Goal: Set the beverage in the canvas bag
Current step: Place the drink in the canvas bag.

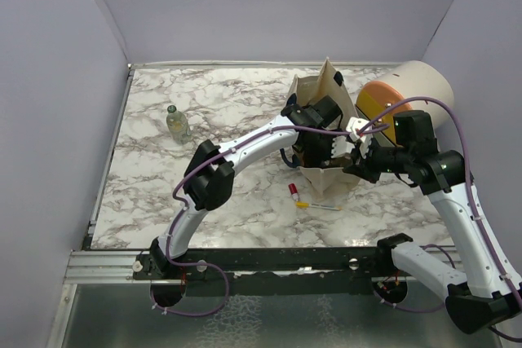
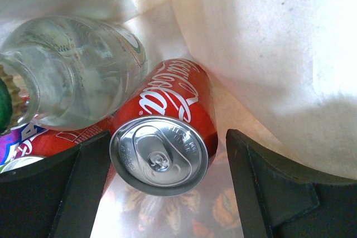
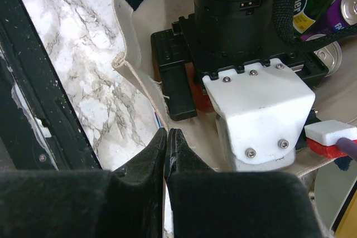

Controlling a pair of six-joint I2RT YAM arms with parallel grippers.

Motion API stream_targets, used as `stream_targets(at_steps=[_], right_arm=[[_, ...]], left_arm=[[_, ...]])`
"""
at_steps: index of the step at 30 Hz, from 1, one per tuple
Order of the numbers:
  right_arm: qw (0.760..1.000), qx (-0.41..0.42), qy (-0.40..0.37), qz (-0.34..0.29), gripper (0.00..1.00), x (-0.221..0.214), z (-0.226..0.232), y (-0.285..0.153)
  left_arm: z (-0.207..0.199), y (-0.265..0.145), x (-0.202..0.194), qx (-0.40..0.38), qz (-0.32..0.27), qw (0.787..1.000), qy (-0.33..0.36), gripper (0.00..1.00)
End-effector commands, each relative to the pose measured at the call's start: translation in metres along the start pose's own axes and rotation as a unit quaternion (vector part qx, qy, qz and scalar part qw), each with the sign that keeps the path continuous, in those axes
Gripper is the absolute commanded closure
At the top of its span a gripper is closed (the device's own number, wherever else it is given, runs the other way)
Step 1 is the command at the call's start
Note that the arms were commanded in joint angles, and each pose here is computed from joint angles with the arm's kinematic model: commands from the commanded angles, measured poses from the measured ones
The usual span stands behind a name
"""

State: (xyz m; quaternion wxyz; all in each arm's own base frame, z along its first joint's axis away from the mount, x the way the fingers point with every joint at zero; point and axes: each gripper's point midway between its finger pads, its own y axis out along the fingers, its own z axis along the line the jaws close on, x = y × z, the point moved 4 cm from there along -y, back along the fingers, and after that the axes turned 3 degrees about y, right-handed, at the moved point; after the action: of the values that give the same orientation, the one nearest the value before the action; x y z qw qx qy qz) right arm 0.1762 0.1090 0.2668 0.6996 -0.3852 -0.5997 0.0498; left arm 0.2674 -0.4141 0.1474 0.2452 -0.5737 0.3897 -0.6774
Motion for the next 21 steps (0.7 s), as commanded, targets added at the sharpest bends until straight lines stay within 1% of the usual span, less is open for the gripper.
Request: stream_targets(at_steps=[1,8,21], right_arm=[[1.000,-0.014,-0.011,-0.022,0.99,0.011,-0.002,-0.006],[1.000,-0.013,-0.012,-0.023,0.99,0.012,-0.001,-0.007],[1.000,-0.008,-0.015,-0.025,0.99,0.014,0.000,-0.008]], left_arm=[[-0.014,-0.021,0.008,-0.004,-0.001,1.000,-0.006,0.15],[-0.013,-0.030,0.015,0.006,-0.011,1.000,-0.001,0.14],[-0.012,-0.063,0.029,0.009,-0.061,0.998,-0.002,0.14]])
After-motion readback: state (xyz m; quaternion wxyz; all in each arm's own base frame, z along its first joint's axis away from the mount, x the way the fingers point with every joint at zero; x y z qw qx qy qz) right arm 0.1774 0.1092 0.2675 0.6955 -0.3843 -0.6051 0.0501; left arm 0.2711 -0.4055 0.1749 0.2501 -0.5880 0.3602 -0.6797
